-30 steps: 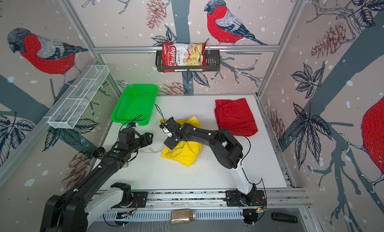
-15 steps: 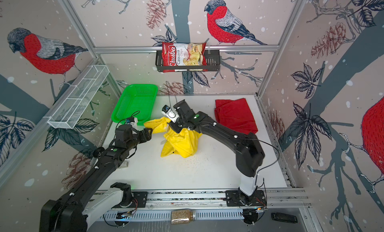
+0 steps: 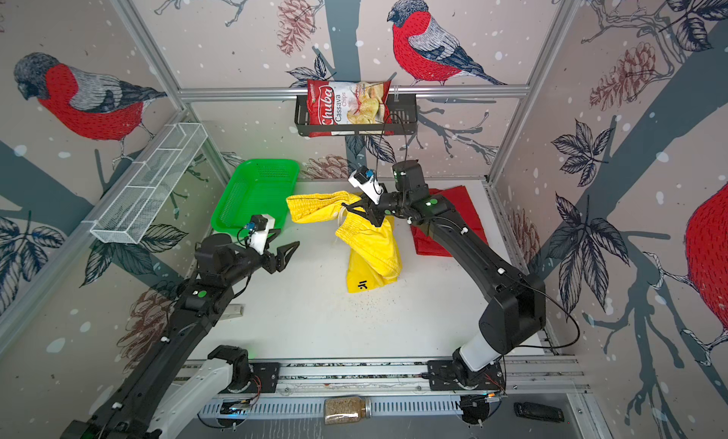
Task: Fold and stack the shorts
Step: 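Grasp the waistband end with the left gripper while the right holds the shorts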
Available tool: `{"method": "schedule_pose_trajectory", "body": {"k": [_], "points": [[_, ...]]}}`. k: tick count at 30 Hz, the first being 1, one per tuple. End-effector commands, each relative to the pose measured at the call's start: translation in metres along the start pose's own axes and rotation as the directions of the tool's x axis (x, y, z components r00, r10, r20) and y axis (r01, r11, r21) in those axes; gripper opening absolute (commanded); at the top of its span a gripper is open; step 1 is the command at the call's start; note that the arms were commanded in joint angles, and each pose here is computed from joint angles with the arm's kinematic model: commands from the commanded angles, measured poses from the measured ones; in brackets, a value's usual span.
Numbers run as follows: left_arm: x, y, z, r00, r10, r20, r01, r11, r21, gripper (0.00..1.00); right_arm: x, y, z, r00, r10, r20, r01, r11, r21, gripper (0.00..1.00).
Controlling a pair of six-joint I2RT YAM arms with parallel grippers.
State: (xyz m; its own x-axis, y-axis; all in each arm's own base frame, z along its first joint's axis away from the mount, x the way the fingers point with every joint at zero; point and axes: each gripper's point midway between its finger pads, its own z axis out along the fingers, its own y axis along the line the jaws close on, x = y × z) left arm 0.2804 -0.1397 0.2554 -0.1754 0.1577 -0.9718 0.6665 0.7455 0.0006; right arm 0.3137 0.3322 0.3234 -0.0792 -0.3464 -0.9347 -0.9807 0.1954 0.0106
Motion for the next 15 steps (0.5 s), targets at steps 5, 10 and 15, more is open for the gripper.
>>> {"method": "schedule_pose_trajectory", "body": {"k": [5, 10, 15], "points": [[-0.046, -0.035, -0.006, 0.939, 0.236, 0.251, -0.282, 0.946, 0.162, 0.8, 0.0, 0.023, -0.011, 0.994, -0.101, 0.04, 0.105, 0.989, -0.109, 0.13], [-0.071, -0.047, -0.014, 0.927, 0.13, 0.351, -0.222, 0.946, 0.236, 0.79, -0.001, 0.021, -0.011, 0.993, -0.108, 0.051, 0.112, 0.99, -0.086, 0.13], [-0.083, -0.052, -0.02, 0.909, 0.051, 0.413, -0.177, 0.946, 0.272, 0.78, 0.0, 0.021, -0.009, 0.993, -0.105, 0.056, 0.11, 0.991, -0.081, 0.13]]}}
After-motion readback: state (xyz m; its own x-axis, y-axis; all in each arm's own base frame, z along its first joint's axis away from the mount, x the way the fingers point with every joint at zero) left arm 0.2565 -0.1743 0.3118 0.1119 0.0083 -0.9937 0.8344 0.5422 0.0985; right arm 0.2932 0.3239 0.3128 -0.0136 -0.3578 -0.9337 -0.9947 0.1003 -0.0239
